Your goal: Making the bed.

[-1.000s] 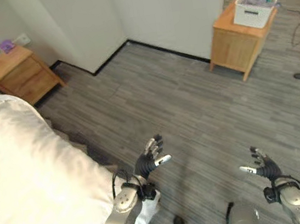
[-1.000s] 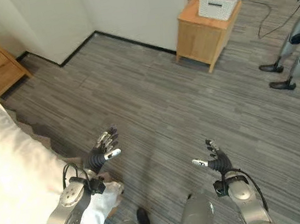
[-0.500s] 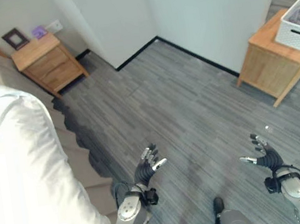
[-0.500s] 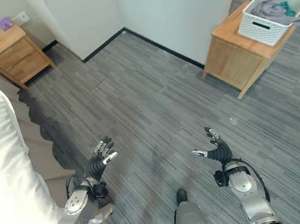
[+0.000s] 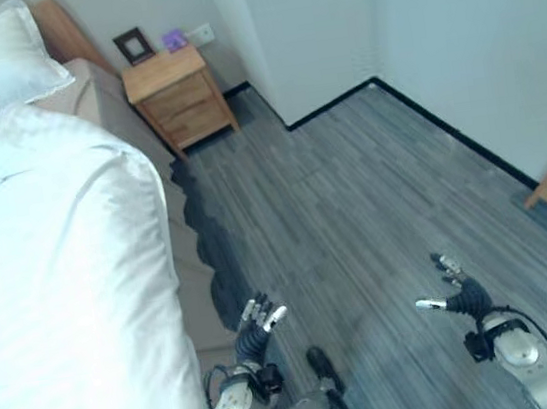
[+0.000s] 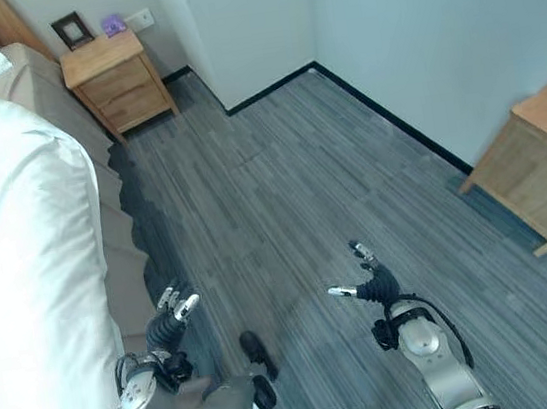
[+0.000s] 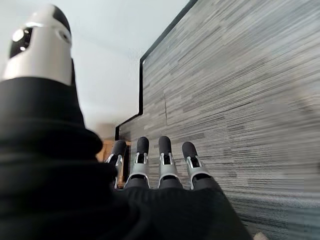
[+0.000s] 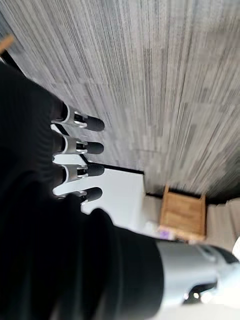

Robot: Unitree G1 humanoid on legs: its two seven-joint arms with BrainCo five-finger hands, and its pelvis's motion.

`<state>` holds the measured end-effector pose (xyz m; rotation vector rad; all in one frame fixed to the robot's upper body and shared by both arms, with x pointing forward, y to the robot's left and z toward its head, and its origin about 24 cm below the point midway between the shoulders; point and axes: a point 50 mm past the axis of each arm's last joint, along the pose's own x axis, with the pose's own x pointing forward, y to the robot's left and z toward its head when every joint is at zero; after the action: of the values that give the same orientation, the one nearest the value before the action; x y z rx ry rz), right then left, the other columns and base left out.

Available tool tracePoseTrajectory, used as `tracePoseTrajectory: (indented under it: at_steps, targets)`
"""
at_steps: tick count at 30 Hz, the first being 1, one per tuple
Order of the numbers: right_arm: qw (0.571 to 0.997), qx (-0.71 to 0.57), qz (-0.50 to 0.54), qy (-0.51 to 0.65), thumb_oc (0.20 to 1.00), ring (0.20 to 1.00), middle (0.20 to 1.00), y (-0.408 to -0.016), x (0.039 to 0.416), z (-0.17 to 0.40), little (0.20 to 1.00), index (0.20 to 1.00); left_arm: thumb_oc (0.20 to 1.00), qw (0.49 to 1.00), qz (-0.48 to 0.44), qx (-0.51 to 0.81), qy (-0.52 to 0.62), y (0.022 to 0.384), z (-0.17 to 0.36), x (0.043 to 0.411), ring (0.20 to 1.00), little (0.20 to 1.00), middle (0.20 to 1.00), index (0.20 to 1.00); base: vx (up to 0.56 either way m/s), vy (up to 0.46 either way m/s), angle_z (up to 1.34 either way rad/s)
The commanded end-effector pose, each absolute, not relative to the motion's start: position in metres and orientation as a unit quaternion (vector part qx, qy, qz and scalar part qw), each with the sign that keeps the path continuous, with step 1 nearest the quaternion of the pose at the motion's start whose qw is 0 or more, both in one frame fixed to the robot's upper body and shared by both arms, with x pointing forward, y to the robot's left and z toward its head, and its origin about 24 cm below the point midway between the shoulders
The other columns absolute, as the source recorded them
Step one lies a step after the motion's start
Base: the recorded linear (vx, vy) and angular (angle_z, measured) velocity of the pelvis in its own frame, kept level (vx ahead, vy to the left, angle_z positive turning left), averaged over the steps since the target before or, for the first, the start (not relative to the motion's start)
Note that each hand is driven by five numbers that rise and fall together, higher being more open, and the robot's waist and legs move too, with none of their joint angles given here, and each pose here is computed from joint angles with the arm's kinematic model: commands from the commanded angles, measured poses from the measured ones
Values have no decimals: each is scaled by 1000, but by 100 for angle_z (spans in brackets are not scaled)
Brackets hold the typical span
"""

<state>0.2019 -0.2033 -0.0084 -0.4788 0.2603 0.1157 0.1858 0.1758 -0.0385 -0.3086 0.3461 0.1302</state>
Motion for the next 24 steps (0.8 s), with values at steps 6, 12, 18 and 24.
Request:
tracePoseTrajectory:
  at_steps: [6,12,18,24]
  targets:
    - [959,-275,64,36,1000,1000,1000,-191,227,21,1000,1000,1000,991,101,-70,57,203,9,208,1000,1000,1000,1000,420,152,11]
    - [961,-272,31,29,1000,1000,1000,-197,226,25,1000,1000,1000,992,122,-10,21,216,26,219,1000,1000,1000,1000,319,127,23]
    - [964,-258,-10,69,1000,1000,1000,-213,208,10,1000,1000,1000,991,115,44,50,215,13,219,1000,1000,1000,1000,314,-88,68]
    - [958,-261,-39,110,1000,1000,1000,-223,196,-5,1000,1000,1000,990,89,84,74,207,1,219,1000,1000,1000,1000,294,-103,55]
